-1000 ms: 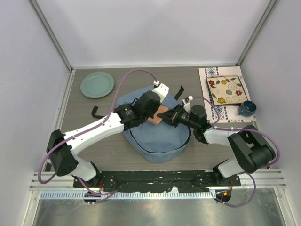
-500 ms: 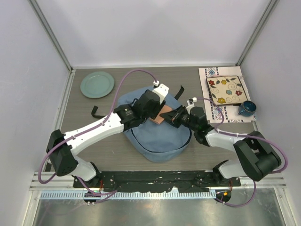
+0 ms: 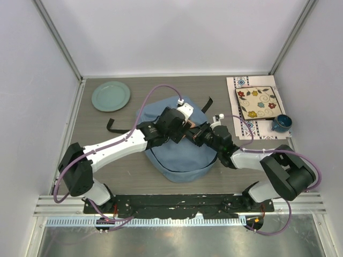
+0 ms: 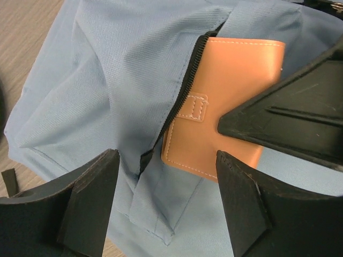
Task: Pack the student bag
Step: Place the personal item in the student bag.
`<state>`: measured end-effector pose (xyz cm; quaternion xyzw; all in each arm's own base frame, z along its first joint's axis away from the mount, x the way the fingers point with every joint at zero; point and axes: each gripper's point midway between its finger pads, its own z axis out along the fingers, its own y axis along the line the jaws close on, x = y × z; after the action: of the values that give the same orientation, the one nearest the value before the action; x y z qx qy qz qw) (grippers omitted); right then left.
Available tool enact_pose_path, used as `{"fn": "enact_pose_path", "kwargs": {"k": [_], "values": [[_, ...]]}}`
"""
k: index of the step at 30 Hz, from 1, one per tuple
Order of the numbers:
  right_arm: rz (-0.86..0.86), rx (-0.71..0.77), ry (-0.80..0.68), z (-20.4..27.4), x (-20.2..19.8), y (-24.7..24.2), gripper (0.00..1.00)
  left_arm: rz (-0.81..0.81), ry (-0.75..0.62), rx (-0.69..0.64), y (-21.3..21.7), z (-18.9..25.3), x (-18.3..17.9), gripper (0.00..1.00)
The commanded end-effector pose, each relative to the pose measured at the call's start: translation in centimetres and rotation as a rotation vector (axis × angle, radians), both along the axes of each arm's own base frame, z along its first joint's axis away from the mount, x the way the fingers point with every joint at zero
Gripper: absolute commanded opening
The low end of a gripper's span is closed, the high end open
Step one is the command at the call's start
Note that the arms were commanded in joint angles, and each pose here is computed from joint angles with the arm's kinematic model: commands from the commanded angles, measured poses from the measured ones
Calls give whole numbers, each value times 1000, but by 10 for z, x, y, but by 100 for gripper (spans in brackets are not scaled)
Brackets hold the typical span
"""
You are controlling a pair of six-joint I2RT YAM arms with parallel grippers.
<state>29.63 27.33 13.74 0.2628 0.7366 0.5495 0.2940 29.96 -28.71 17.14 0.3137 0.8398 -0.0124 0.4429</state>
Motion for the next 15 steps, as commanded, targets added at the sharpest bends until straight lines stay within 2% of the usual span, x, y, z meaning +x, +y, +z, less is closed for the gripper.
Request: {"fn": "enact_pose_path", "kwargs": {"k": [1,8,11,14,15], "values": [[-81,42,-109,32,15,-5,1,50,-6,-91,-3,2,17,76],[-86,17,-119,35,10,-9,1,133,-3,-122,17,-4,39,75],[-80,19,-120,35,10,-8,1,124,13,-127,16,-7,41,68],[-72,20,-119,35,10,-6,1,101,27,-147,10,-8,39,47],[-69,19,-118,34,10,-6,1,101,20,-161,9,-5,40,34]]}}
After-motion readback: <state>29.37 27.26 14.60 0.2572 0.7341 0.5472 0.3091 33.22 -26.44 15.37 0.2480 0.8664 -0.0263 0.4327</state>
